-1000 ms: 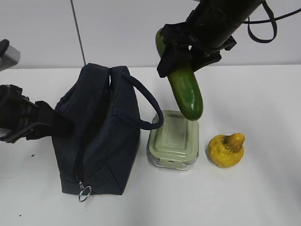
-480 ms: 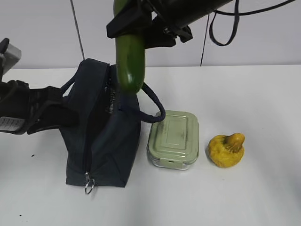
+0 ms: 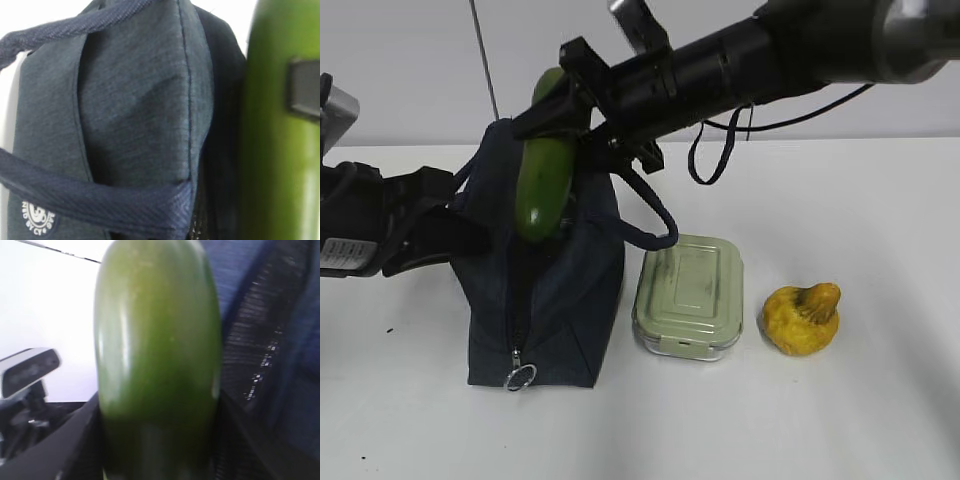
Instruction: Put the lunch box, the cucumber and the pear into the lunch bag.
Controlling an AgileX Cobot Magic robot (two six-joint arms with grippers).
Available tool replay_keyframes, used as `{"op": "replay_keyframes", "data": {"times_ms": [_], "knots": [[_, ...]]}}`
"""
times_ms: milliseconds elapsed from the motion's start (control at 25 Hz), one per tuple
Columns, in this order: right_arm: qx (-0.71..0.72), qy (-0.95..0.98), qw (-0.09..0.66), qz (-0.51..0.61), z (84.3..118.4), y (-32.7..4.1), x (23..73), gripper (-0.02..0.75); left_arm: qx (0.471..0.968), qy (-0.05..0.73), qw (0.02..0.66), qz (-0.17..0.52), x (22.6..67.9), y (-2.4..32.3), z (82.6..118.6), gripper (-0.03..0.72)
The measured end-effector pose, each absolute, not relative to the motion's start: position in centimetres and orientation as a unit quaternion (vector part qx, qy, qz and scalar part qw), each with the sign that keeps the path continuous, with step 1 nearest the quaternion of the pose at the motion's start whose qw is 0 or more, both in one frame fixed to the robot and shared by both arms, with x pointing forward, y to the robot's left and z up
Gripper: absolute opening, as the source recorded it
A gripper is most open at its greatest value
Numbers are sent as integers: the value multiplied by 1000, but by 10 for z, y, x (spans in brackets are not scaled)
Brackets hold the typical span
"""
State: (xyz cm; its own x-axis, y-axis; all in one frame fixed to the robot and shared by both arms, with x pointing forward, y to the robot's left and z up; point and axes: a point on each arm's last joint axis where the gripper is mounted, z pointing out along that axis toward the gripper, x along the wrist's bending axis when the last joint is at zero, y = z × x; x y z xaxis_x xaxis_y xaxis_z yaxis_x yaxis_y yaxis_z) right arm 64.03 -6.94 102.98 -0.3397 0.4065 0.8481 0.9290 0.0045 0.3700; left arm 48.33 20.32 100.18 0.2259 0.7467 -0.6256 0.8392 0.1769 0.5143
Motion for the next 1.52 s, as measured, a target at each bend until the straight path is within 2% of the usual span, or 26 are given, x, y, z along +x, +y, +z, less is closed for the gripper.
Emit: {"op": "replay_keyframes", "data": {"times_ms": [280,640,880,1240,1520], "knots": [[-515,-666,259,-473,1003,-68,648,463,636,623,452,-56,484,203,1000,-16],[-509,-677,256,-466,1000,-68,647,563,637,622,452,-56,484,203,1000,-16],[-493,-683,281,-460,1003,-67,642,574,638,621,452,-56,484,202,1000,-16],[-449,-695,291,-481,1031,-74,648,575,639,619,453,-58,484,202,1001,-16],[-425,-698,258,-515,1070,-103,667,575,640,618,453,-58,484,202,1001,-16]]}}
